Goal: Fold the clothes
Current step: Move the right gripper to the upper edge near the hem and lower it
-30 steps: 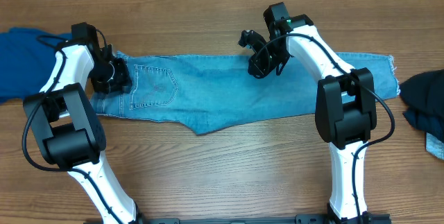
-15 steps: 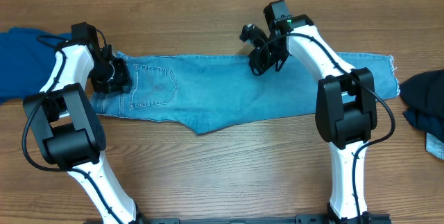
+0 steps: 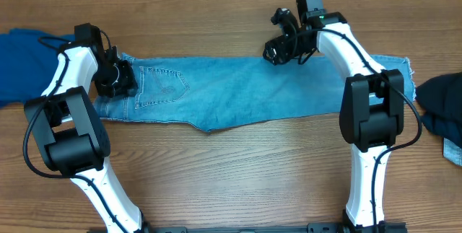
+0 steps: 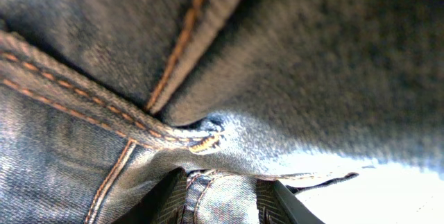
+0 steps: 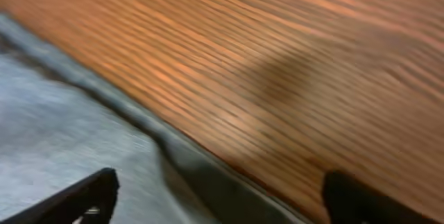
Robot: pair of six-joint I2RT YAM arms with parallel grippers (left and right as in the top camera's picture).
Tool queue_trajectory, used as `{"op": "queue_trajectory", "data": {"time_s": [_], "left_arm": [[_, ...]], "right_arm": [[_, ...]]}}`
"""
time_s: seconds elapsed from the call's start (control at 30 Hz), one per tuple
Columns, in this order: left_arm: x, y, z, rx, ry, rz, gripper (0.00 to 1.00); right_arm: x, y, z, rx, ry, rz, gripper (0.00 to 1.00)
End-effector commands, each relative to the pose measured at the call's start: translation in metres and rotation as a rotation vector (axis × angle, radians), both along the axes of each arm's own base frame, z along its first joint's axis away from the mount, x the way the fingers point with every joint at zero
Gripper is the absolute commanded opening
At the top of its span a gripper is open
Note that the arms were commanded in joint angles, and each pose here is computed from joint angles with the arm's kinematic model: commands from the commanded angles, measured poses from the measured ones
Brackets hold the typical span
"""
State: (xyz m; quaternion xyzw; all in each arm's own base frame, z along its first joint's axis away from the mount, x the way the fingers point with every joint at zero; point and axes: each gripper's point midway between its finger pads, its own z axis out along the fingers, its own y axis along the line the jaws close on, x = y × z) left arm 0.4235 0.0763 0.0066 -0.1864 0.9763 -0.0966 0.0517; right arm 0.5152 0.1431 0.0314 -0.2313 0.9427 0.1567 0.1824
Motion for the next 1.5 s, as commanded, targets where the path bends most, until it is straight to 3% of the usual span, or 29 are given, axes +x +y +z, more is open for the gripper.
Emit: {"op": "queue_trajectory", "data": {"time_s": [0.0, 0.17, 0.33, 0.47, 0.7, 0.73, 0.87, 1.0, 1.2, 1.33, 1.47], "left_arm": [[-0.007, 0.003, -0.026, -0.008, 0.047, 0.009, 0.37], [0.009, 0.000, -0.010, -0.042, -0.005, 0.006, 0.37], [0.020, 0.010, 0.009, -0.006, -0.029, 0.015, 0.40], [0.015, 0.021, 0.007, 0.028, -0.009, 0.037, 0.39], [0.018, 0.024, 0.007, 0.056, -0.023, 0.010, 0.39], [0.019, 0.024, 0.007, 0.057, -0.027, 0.013, 0.39], [0.019, 0.028, 0.007, 0.069, -0.029, 0.019, 0.39], [0.014, 0.040, 0.006, 0.099, -0.009, 0.036, 0.39], [0.009, 0.052, 0.006, 0.106, 0.000, 0.056, 0.39], [0.008, 0.055, 0.006, 0.106, -0.002, 0.062, 0.39], [0.012, 0.051, 0.007, 0.083, -0.020, 0.051, 0.36]], "right_arm": [[0.002, -0.029, 0.006, -0.097, 0.022, -0.120, 1.00], [-0.004, -0.061, 0.020, -0.091, 0.122, -0.315, 1.00], [-0.013, -0.119, 0.035, 0.044, 0.278, -0.691, 1.00], [-0.035, -0.142, 0.025, 0.109, 0.400, -0.749, 0.98], [-0.068, -0.146, -0.010, 0.085, 0.534, -0.800, 0.81], [-0.070, -0.147, -0.017, 0.079, 0.533, -0.804, 0.73], [-0.076, -0.181, -0.035, -0.052, 0.503, -0.939, 0.61], [-0.078, -0.222, -0.041, -0.131, 0.455, -1.018, 0.57], [-0.082, -0.273, -0.040, -0.104, 0.432, -1.126, 0.57], [-0.083, -0.291, -0.040, -0.094, 0.415, -1.153, 0.64], [-0.073, -0.285, -0.030, -0.068, 0.375, -1.049, 0.72]]}}
